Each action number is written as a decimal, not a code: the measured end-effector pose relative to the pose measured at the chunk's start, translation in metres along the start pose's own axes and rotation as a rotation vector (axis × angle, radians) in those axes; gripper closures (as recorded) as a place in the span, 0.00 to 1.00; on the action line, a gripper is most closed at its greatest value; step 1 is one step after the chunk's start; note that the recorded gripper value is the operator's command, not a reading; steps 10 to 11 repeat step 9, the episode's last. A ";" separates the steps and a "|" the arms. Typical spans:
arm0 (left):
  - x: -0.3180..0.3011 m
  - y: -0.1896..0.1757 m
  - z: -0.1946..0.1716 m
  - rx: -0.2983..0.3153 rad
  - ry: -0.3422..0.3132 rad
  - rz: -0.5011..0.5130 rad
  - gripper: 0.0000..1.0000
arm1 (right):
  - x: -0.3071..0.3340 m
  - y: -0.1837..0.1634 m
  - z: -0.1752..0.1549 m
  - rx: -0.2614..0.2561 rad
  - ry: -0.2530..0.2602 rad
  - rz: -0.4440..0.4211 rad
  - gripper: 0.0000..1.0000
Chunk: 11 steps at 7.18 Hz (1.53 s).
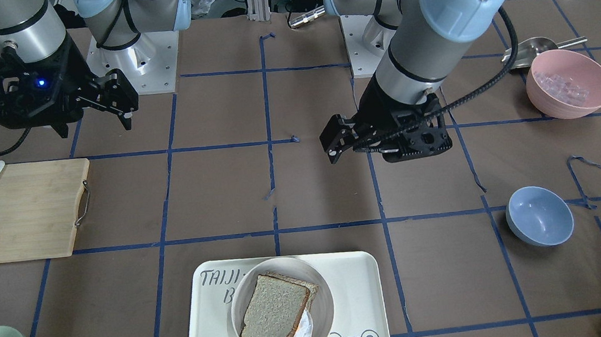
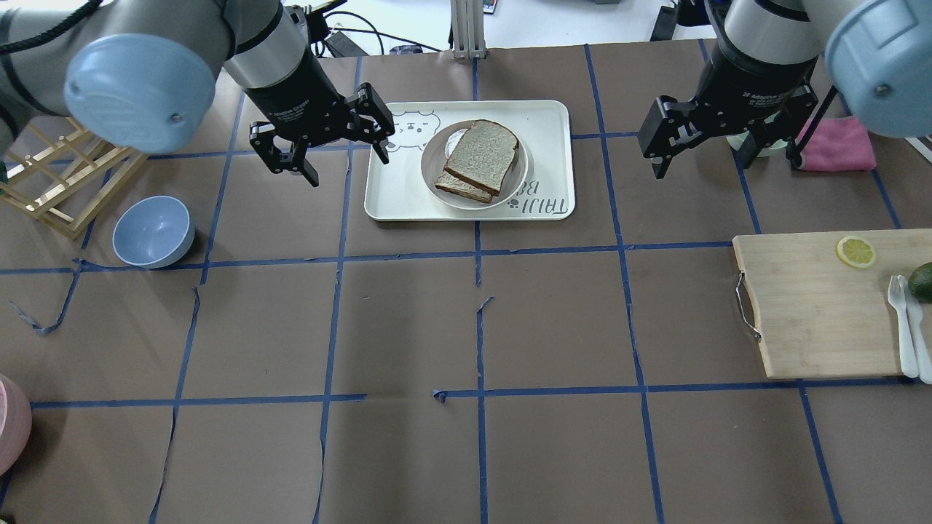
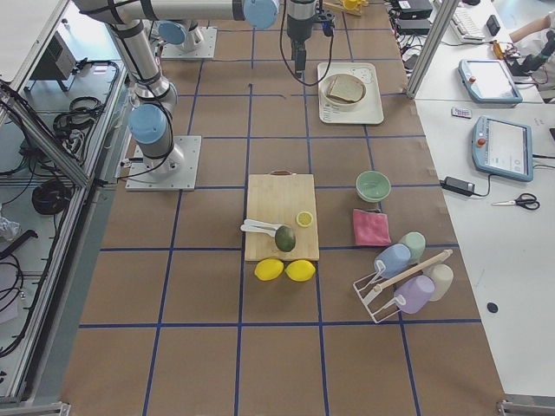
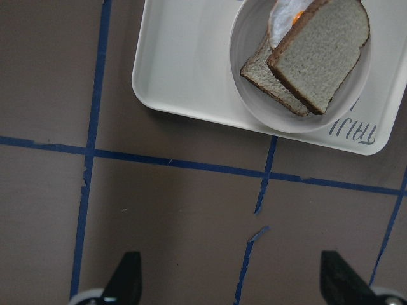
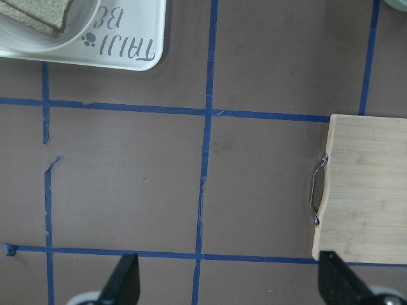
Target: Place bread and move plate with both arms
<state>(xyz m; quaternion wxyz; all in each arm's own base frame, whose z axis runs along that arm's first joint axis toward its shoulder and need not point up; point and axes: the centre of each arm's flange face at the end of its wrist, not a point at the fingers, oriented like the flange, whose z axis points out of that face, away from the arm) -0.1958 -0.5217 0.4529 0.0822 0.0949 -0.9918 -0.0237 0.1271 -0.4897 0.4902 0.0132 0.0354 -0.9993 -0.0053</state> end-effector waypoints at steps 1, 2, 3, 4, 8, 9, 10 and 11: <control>-0.007 0.029 -0.012 0.002 -0.015 0.019 0.02 | 0.000 0.000 0.000 0.000 0.000 0.000 0.00; -0.016 0.053 -0.019 0.014 -0.046 0.078 0.00 | 0.000 0.000 0.000 0.000 0.002 -0.001 0.00; -0.026 0.065 -0.023 0.036 -0.108 0.146 0.00 | 0.000 0.000 0.000 -0.001 0.003 -0.001 0.00; -0.032 0.065 -0.028 0.050 -0.161 0.185 0.00 | 0.000 0.000 0.000 -0.001 0.004 -0.002 0.00; -0.028 0.044 -0.041 0.053 -0.151 0.186 0.00 | -0.001 0.003 -0.005 0.009 -0.009 0.000 0.00; -0.027 0.038 -0.042 0.055 -0.150 0.180 0.00 | -0.001 0.003 -0.005 0.010 -0.011 0.000 0.00; -0.027 0.038 -0.042 0.055 -0.150 0.180 0.00 | -0.001 0.003 -0.005 0.010 -0.011 0.000 0.00; -0.027 0.038 -0.042 0.055 -0.150 0.180 0.00 | -0.001 0.003 -0.005 0.010 -0.011 0.000 0.00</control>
